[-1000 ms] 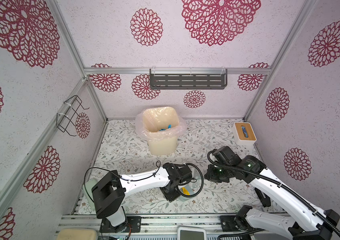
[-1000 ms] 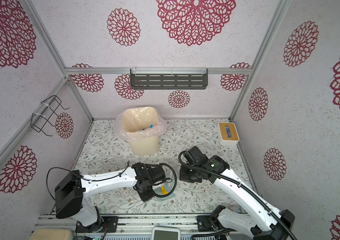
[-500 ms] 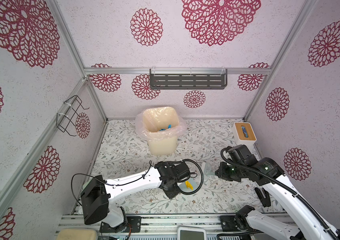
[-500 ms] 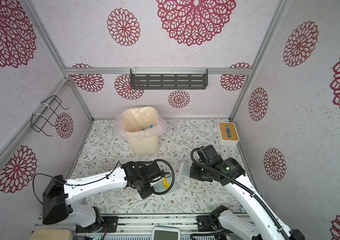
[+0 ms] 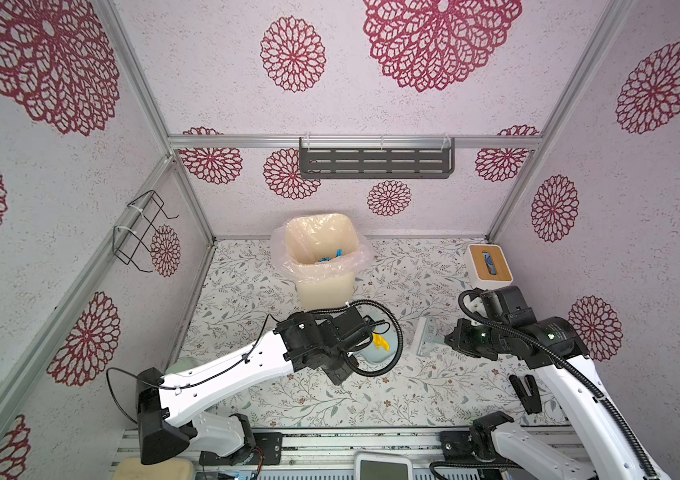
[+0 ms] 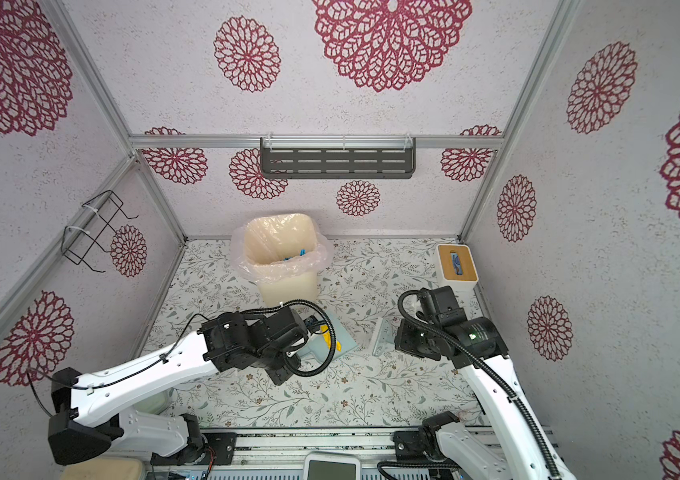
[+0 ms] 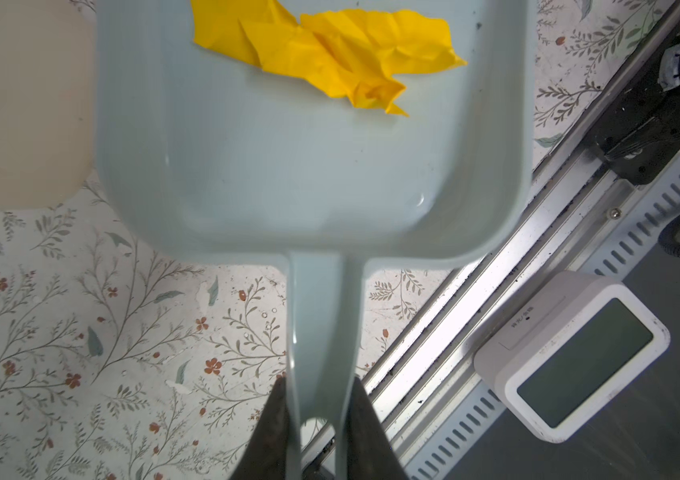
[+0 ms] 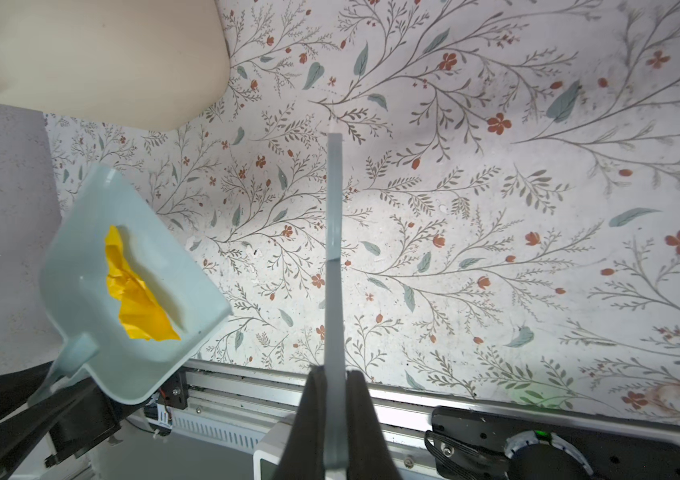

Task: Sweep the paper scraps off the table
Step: 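Lift the dustpan toward the bin with the left while the right draws back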

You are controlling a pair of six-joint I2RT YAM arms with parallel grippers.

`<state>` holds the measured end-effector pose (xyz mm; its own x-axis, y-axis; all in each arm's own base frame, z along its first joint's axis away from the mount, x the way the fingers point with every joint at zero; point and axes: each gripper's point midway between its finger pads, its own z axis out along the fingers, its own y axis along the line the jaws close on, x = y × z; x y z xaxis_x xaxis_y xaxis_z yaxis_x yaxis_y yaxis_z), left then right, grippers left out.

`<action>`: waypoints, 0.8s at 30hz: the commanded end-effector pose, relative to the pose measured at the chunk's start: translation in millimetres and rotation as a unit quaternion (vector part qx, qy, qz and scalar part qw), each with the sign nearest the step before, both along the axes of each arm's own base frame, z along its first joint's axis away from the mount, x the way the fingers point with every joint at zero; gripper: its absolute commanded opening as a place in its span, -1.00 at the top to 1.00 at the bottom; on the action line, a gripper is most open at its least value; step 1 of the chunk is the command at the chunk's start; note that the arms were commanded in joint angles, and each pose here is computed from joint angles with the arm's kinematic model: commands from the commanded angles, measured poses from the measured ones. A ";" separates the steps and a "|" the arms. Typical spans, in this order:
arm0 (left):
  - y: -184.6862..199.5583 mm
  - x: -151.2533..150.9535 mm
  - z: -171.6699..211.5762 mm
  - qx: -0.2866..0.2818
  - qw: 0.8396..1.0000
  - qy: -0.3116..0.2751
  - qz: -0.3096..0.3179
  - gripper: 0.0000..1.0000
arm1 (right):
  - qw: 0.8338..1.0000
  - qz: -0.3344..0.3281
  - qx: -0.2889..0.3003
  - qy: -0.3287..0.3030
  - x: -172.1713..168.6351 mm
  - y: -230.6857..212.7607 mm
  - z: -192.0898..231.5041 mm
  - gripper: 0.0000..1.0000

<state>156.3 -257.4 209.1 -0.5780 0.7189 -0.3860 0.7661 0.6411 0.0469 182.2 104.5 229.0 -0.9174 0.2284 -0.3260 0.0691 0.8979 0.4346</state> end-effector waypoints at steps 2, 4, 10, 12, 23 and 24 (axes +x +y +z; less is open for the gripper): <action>21.9 8.9 31.9 0.003 0.999 -0.031 0.033 1.00 | 0.998 0.028 0.051 -0.017 -0.7 14.0 2.1 1.00; 31.6 15.3 45.0 0.005 0.998 -0.037 0.051 1.00 | 0.998 0.029 0.060 -0.016 -1.2 14.8 -1.4 1.00; 57.3 37.3 94.9 -0.033 0.992 -0.058 0.105 1.00 | 0.997 0.029 0.072 -0.019 -0.7 12.9 -3.8 1.00; 67.3 45.2 106.6 -0.034 0.990 -0.063 0.120 1.00 | 0.996 0.030 0.076 -0.021 0.3 12.7 -3.0 1.00; 125.0 115.0 144.4 -0.009 0.972 -0.115 0.204 1.00 | 0.994 0.032 0.097 -0.028 2.3 11.6 2.8 1.00; 130.5 122.6 146.1 -0.008 0.969 -0.120 0.214 1.00 | 0.994 0.031 0.099 -0.029 2.5 11.3 3.1 1.00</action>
